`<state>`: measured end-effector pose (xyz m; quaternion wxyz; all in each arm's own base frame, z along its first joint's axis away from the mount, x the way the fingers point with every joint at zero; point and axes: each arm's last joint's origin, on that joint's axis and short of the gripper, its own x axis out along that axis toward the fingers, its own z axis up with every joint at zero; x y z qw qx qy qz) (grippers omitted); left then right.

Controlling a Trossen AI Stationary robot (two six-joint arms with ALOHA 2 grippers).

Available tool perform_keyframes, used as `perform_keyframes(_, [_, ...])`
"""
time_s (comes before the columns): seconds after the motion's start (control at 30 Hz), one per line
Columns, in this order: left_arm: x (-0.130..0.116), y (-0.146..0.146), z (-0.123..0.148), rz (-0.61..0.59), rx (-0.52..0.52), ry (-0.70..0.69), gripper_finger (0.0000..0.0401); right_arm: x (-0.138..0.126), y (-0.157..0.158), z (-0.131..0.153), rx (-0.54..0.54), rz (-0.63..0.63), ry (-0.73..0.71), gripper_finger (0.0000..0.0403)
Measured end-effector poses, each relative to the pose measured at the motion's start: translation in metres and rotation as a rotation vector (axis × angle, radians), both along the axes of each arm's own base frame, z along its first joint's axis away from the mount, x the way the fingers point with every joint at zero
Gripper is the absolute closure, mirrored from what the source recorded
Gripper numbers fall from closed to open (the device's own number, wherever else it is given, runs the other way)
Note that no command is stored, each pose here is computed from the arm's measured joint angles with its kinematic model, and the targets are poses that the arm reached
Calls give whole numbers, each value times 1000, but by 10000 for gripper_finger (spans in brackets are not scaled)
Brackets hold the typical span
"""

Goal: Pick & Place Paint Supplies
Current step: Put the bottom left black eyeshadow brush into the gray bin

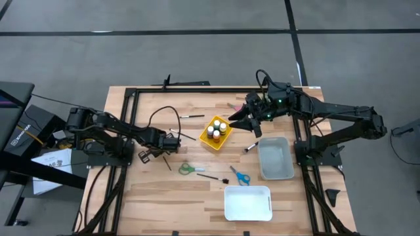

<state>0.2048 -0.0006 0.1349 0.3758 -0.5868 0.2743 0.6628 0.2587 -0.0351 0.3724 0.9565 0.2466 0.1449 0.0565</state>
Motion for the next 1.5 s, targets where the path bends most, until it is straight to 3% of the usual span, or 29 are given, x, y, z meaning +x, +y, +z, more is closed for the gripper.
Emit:
perform_keyframes(0.17, [-1, 2, 10, -97, 79, -46, 401, 0, 0, 0, 3, 0, 0, 223])
perform_keyframes(0.53, [-2, 7, 55, -337, 322, -299, 401, 0, -3, 0, 3, -10, 0, 223])
perform_keyframes(0.67, [3, 10, 74, -415, 480, -425, 401, -1, -6, 0, 2, -24, 0, 223])
perform_keyframes(0.87, [26, 10, 116, -632, 806, -689, 401, 0, -7, 3, -4, -28, -34, 223])
perform_keyframes(1.0, [34, 10, 141, -649, 978, -859, 401, 1, -7, 7, -12, -28, -79, 223])
perform_keyframes(1.27, [35, 8, 178, -707, 1287, -1062, 401, 1, -8, 11, -14, -34, -120, 223])
perform_keyframes(1.5, [31, 7, 192, -690, 1390, -1171, 401, 9, -9, 13, -24, -36, -172, 223])
